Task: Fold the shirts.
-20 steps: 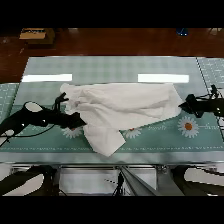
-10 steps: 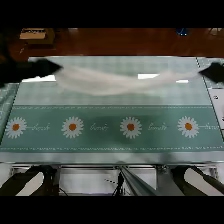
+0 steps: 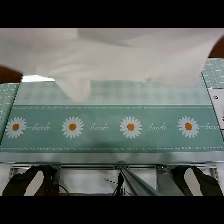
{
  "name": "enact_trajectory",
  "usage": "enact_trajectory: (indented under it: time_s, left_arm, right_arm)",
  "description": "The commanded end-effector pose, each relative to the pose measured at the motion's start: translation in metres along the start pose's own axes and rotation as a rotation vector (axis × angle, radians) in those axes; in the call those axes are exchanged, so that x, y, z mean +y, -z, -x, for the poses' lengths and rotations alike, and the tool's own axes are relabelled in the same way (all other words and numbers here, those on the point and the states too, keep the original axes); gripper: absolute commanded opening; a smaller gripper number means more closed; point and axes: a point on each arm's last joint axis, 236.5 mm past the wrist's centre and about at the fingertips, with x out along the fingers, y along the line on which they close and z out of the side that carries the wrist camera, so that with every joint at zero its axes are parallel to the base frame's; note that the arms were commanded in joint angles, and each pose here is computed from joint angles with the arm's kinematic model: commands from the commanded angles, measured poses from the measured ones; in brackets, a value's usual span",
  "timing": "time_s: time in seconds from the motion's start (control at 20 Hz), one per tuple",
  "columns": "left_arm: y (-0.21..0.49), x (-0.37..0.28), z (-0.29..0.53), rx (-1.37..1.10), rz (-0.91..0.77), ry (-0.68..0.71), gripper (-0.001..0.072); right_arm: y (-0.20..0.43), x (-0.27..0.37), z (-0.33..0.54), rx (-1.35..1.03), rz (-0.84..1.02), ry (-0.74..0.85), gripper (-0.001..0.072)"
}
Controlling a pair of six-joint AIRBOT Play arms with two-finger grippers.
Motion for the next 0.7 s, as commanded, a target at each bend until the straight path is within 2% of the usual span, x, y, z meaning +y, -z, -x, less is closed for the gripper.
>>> enact_trajectory:
  time_s: [0.0, 0.15, 0.3, 0.4, 0.65]
  left_arm:
    - [-0.035, -0.009, 0.057, -0.047, -0.074, -0.161, 0.0027]
    - [0.012, 0.001, 0.088, 0.161, -0.019, -0.278, 0.0026]
    - [0.086, 0.000, 0.107, 0.471, 0.079, -0.290, 0.0026]
    - [0.124, 0.005, 0.111, 0.622, 0.125, -0.284, 0.0027]
    - [0.245, 0.037, 0.083, 0.967, 0.324, -0.235, 0.0027]
  right_arm:
    - [-0.029, 0.028, 0.060, -0.086, 0.026, 0.045, 0.0022]
    - [0.003, 0.017, 0.091, 0.038, 0.047, 0.160, 0.0022]
    - [0.076, -0.014, 0.114, 0.366, 0.080, 0.291, 0.0022]
    - [0.112, -0.023, 0.116, 0.554, 0.115, 0.276, 0.0022]
    - [0.198, -0.057, 0.065, 0.937, 0.039, 0.193, 0.0021]
